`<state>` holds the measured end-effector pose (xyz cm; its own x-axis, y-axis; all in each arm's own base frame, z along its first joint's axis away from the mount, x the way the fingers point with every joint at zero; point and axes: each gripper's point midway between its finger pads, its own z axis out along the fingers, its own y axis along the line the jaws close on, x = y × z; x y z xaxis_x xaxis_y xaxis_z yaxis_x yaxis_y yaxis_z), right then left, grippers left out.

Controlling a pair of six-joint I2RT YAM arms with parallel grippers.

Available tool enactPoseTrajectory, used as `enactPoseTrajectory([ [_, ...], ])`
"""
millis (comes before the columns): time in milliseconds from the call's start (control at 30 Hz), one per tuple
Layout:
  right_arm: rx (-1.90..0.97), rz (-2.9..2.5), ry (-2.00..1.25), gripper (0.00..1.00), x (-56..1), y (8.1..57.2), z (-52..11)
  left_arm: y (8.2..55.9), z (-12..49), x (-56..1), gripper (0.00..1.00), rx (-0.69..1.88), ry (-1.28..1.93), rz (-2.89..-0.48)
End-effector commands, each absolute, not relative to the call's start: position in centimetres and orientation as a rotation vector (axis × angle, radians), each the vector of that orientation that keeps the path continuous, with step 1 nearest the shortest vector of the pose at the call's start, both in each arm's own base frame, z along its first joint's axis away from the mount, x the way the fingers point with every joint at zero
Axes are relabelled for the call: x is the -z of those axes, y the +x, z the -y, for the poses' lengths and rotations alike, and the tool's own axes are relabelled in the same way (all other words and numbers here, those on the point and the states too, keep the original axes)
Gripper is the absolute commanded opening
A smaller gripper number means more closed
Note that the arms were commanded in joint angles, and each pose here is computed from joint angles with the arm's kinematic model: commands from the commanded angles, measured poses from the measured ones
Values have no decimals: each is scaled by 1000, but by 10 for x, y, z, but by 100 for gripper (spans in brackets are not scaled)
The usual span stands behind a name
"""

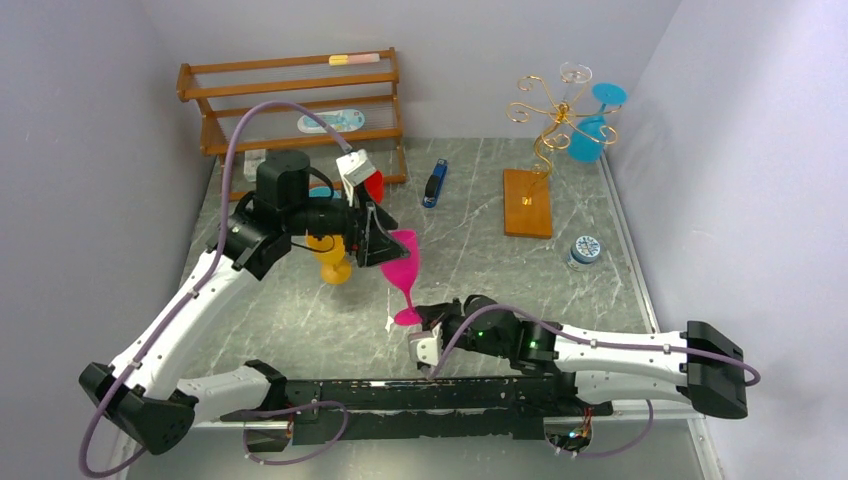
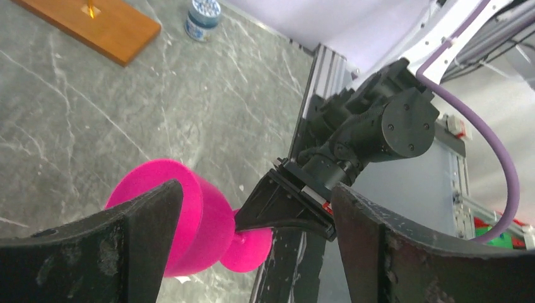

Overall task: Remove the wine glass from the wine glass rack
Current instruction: Place the wine glass at the center of the board.

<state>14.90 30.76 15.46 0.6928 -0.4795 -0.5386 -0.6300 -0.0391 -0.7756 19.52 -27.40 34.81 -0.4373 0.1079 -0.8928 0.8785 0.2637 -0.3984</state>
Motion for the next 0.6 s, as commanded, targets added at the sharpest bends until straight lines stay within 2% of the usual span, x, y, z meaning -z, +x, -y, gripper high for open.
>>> enactPoseTrajectory([
  [0,-138,-805,-1732,0,-157,142,-320,173,272,-331,91,1255,1069,-1811],
  [200,-121,-777,-1786,0,-149,140,-320,181,265,-300,84,1095,1098,-1950],
  [567,-91,-788,-1800,0,-146,143,-317,177,270,-282,64,1089,1163,-2012],
])
